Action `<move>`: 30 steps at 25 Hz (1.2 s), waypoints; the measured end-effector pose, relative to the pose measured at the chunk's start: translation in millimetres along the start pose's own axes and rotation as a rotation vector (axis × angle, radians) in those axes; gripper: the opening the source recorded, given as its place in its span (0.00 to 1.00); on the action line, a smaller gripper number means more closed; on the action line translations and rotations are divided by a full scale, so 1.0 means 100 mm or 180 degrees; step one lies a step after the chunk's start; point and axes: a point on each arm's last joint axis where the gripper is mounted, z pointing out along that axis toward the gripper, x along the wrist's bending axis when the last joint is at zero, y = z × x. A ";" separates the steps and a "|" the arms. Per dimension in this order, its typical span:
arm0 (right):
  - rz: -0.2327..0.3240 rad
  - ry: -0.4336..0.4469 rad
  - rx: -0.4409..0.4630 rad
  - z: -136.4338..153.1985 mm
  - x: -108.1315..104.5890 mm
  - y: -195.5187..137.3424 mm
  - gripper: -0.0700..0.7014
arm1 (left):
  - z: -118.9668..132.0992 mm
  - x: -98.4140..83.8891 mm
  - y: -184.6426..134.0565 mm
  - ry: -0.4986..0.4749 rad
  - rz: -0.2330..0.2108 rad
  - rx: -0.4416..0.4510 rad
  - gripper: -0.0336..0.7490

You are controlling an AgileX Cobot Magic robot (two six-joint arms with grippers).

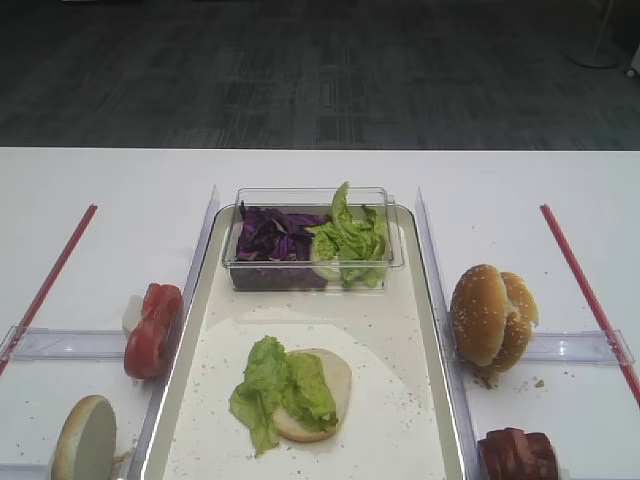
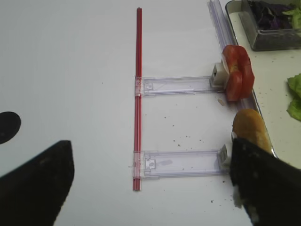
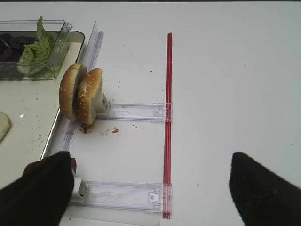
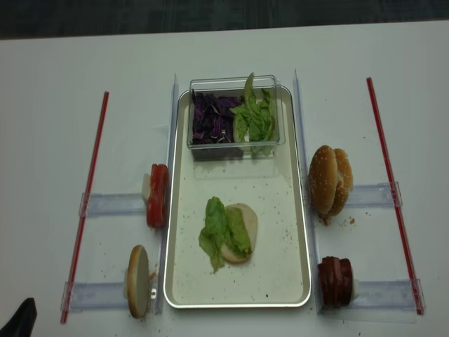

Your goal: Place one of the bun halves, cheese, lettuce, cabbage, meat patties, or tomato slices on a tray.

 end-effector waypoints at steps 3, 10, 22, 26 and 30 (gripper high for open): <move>0.0000 0.0000 0.0000 0.00 0.00 0.00 0.97 | 0.00 0.00 0.00 0.0000 0.0000 0.0000 0.83; 0.0000 0.0000 0.0000 0.00 0.00 0.00 0.97 | 0.00 0.00 0.00 0.0000 0.0000 0.0000 0.83; 0.0000 0.0000 0.0000 0.00 0.00 0.00 0.97 | 0.00 0.00 0.00 0.0000 0.0000 0.0000 0.83; 0.0000 0.0000 0.0000 0.00 0.00 0.00 0.97 | 0.00 0.00 0.00 0.0000 0.0000 0.0000 0.83; 0.0000 0.0000 0.0000 0.00 0.00 0.00 0.97 | 0.00 0.00 0.00 0.0000 0.0000 0.0000 0.83</move>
